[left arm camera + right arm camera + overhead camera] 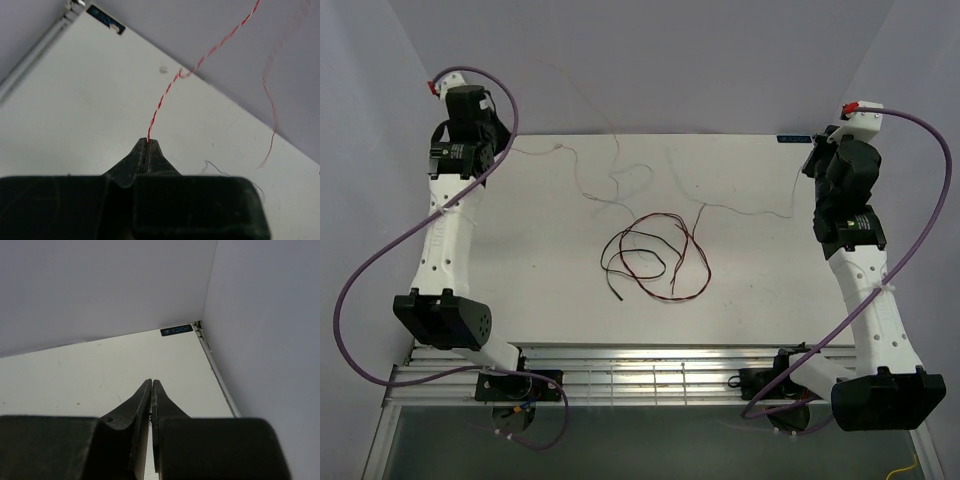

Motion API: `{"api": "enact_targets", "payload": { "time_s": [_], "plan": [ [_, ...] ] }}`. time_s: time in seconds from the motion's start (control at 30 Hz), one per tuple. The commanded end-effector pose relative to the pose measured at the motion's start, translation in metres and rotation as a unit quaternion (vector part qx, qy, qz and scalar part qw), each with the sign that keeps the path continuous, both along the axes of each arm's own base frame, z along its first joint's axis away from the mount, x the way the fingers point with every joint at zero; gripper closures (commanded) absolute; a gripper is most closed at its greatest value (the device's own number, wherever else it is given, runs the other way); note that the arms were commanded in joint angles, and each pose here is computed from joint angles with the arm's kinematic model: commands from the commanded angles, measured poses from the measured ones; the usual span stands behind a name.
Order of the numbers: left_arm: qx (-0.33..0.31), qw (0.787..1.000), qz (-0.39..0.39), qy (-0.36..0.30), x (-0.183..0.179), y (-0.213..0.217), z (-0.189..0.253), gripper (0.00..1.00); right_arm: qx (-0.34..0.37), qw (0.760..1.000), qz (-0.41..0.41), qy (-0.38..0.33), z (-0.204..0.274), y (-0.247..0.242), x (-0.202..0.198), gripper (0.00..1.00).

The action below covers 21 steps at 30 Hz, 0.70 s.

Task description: Untangle the cables

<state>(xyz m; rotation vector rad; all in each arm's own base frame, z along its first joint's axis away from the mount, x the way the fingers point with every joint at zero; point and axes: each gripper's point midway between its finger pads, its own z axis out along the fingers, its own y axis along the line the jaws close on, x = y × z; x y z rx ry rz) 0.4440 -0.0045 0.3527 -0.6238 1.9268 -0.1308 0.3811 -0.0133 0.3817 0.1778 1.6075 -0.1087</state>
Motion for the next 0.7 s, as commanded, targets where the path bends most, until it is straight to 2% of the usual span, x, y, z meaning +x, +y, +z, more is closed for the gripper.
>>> {"api": "enact_targets", "payload": {
  "time_s": [0.0, 0.03, 0.13, 0.2, 0.33, 0.53, 0.63, 0.67],
  "plan": [
    [0.039, 0.997, 0.046, -0.051, -0.018, 0.037, 0.058, 1.0, -0.012, 0.998, -0.046, -0.03, 0.03, -0.028, -0.012, 0.92],
    [0.044, 0.994, 0.075, -0.066, -0.021, 0.061, 0.074, 1.0, -0.013, 0.998, -0.052, -0.032, 0.032, -0.032, -0.014, 0.92],
    [0.051, 0.991, 0.109, -0.055, -0.017, 0.094, 0.078, 1.0, -0.021, 0.995, -0.087, -0.032, 0.039, -0.055, -0.021, 0.92],
    [0.052, 0.991, 0.108, -0.055, -0.017, 0.1, 0.081, 1.0, -0.021, 0.995, -0.092, -0.036, 0.044, -0.061, -0.023, 0.92],
    [0.047, 0.995, 0.033, -0.082, -0.006, 0.079, 0.09, 1.0, -0.019, 0.998, -0.049, -0.041, 0.047, -0.049, -0.019, 0.92],
    [0.039, 0.993, -0.021, -0.109, -0.006, 0.059, 0.103, 1.0, -0.016, 0.999, 0.022, -0.036, 0.045, -0.025, -0.007, 0.92],
    [0.009, 0.988, -0.09, -0.123, -0.01, 0.032, 0.107, 1.0, -0.006, 0.998, 0.046, -0.035, 0.044, -0.016, -0.002, 0.92],
    [-0.016, 0.979, -0.155, -0.134, -0.012, 0.007, 0.111, 1.0, -0.003, 0.998, 0.054, -0.037, 0.045, -0.013, 0.0, 0.92]
  ]
}}
